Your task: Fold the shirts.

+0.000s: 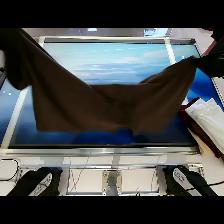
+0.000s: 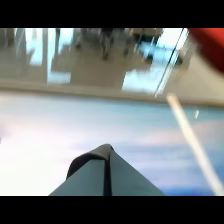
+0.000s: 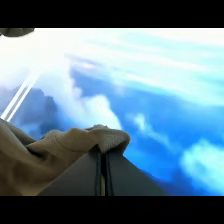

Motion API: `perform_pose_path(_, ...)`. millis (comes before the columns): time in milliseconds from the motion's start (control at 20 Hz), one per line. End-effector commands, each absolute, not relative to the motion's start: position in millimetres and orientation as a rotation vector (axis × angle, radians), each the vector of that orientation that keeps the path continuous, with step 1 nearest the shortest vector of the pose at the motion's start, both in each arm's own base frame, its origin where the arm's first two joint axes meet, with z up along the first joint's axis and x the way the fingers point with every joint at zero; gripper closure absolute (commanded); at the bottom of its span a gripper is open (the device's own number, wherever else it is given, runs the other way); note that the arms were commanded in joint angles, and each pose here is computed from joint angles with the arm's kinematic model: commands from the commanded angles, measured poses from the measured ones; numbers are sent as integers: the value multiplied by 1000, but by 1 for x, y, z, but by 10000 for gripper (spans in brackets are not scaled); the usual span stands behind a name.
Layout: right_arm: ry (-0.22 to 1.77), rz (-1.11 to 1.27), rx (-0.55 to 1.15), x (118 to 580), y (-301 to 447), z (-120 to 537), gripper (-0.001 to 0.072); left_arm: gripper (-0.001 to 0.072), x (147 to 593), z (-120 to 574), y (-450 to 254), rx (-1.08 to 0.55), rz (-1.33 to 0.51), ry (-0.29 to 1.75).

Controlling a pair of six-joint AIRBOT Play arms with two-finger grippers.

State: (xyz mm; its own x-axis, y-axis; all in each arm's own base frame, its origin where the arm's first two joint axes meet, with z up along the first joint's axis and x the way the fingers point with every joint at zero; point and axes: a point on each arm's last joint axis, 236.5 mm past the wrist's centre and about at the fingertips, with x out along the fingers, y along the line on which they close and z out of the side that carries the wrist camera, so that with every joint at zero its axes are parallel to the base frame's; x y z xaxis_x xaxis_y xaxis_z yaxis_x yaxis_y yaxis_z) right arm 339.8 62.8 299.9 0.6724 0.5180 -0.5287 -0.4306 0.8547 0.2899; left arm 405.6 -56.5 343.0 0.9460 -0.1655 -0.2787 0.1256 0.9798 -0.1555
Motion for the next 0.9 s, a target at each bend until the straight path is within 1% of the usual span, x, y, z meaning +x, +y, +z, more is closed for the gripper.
perform_pose_path(0,802,529,274,370,53,225,681,696,455,207,-57,-96,-107,684)
perform_pose_path(100,915,514,320,390,50,161,681,696,482,130,-60,-95,-98,849)
perform_pose_path(200,1023,473,347,409,53,90,680,695,502,65,-62,-106,-82,955)
perform_pose_path(300,1086,423,347,427,57,30,679,694,518,17,-67,-130,-79,1005)
perform_pose_path(350,1083,390,345,438,57,9,679,692,525,2,-73,-164,-85,1011)
perform_pose_path(400,1067,359,339,452,55,-6,678,608,534,-5,-78,-201,-91,990)
perform_pose_path(450,1034,330,339,465,53,-12,674,385,545,0,-81,-239,-91,940)
perform_pose_path(500,984,293,340,478,46,-10,625,248,556,13,-82,-256,-91,879)
perform_pose_path(550,940,263,337,488,39,-4,504,205,566,31,-79,-256,-92,826)
perform_pose_path(600,909,246,331,495,30,5,337,205,573,54,-76,-256,-93,780)
perform_pose_path(650,888,237,327,499,21,17,267,205,577,83,-70,-256,-92,730)
perform_pose_path(750,845,219,322,503,-2,50,268,205,573,158,-56,-257,-91,618)
perform_pose_path(850,801,166,317,499,-38,85,268,205,547,231,-30,-197,-56,504)
